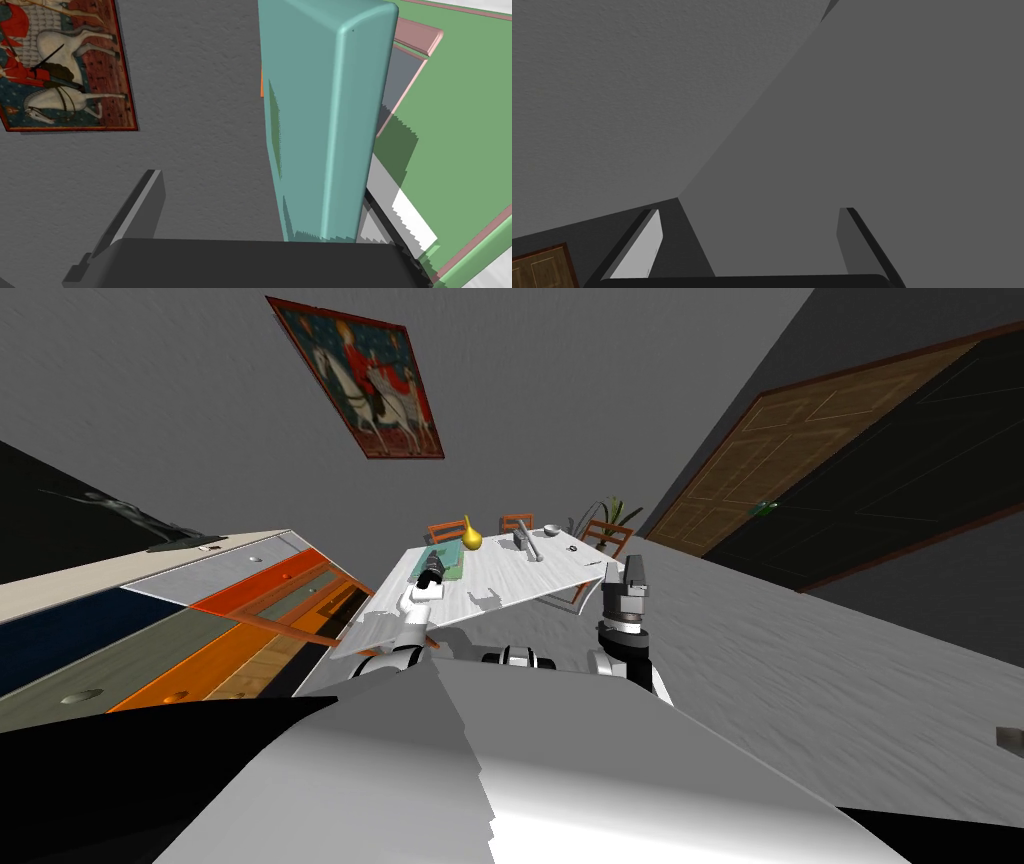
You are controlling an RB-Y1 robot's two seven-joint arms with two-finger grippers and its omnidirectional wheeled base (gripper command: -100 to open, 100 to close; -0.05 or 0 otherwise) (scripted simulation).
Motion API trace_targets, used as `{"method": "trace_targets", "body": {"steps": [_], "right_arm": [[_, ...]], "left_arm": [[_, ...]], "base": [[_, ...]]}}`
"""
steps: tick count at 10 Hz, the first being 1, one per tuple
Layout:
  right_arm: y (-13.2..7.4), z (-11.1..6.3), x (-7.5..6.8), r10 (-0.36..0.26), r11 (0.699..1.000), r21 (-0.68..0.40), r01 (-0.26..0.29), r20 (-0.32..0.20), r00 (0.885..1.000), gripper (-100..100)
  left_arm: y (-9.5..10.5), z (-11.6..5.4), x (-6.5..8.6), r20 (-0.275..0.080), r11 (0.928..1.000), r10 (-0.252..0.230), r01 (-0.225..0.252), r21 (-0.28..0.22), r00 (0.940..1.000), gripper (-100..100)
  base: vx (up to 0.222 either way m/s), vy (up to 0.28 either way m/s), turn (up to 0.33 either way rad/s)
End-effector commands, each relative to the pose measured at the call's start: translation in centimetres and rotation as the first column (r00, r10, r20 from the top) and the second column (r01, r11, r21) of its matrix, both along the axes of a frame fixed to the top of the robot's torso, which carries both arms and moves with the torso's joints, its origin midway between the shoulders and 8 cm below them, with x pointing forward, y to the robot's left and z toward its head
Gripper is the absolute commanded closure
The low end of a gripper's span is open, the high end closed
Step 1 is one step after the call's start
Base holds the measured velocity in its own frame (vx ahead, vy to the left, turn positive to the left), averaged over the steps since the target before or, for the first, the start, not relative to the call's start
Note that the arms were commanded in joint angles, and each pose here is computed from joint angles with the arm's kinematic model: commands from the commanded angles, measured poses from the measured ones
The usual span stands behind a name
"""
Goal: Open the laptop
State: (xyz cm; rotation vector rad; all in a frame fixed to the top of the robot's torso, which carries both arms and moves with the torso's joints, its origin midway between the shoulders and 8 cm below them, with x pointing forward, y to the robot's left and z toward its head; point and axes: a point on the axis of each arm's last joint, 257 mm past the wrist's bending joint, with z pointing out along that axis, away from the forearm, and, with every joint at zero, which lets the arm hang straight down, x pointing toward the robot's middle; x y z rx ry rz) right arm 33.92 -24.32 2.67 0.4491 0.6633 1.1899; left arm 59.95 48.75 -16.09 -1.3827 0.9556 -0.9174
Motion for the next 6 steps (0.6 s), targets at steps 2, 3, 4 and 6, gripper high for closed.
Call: {"method": "trace_targets", "body": {"steps": [2,3,4,6], "right_arm": [[0.0,0.0,0.0,0.0,1.0,0.0,0.0,0.0,1.0,0],[0.0,0.0,0.0,0.0,1.0,0.0,0.0,0.0,1.0,0],[0.0,0.0,0.0,0.0,1.0,0.0,0.0,0.0,1.0,0],[0.0,0.0,0.0,0.0,1.0,0.0,0.0,0.0,1.0,0]], "left_arm": [[0.0,-0.12,-0.03,-0.004,1.0,0.001,-0.001,-0.002,1.0,0],[0.0,-0.22,-0.06,-0.006,1.0,0.001,-0.002,-0.003,1.0,0],[0.01,-0.33,-0.08,-0.008,1.0,0.002,-0.002,-0.004,1.0,0],[0.01,-0.56,-0.13,-0.012,1.0,0.002,-0.003,-0.006,0.9999,0]], "base": [[0.0,0.0,0.0],[0.0,0.0,0.0],[0.0,0.0,0.0],[0.0,0.0,0.0]]}}
